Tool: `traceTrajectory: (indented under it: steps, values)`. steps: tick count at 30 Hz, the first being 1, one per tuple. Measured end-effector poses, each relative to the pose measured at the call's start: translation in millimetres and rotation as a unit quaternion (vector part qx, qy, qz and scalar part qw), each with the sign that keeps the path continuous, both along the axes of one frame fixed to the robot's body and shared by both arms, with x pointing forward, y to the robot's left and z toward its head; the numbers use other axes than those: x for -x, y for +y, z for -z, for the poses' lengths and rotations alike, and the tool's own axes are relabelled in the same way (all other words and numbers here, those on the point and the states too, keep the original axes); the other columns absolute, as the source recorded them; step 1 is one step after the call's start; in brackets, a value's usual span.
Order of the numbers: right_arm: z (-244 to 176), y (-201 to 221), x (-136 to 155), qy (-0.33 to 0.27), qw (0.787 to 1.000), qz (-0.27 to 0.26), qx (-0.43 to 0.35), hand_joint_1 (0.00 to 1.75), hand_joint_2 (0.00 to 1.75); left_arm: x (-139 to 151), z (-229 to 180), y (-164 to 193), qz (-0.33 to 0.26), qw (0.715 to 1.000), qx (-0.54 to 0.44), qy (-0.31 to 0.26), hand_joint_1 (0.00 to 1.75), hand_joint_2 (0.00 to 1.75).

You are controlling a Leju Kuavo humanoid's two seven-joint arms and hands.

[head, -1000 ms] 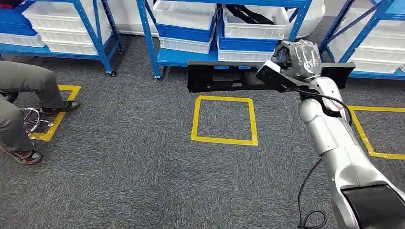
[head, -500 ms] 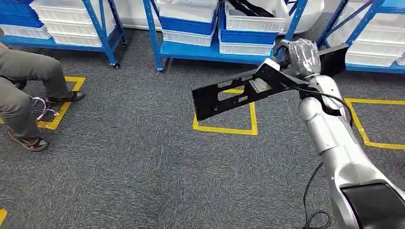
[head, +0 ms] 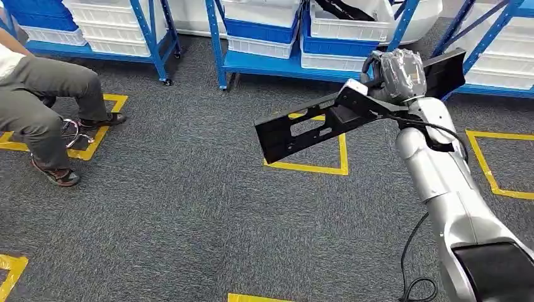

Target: Take the parts from the cabinet and place them on the table.

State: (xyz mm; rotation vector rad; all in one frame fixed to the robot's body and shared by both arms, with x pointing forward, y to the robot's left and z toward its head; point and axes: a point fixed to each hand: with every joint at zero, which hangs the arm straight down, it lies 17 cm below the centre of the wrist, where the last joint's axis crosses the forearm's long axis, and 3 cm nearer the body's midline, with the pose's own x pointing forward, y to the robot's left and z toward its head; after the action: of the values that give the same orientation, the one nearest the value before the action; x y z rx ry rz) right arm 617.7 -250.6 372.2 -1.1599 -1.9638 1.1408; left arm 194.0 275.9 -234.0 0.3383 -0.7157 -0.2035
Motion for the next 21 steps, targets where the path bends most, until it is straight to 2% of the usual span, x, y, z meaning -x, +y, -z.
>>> traceTrajectory:
  steps: [21]
  values:
    - [4.9, 1.6, 1.7, 0.002, 1.000, -0.002, 0.007, 1.71, 1.75, 2.9, 2.6, 2.5, -0.007, 1.000, 0.001, 0.012, 0.00, 1.75]
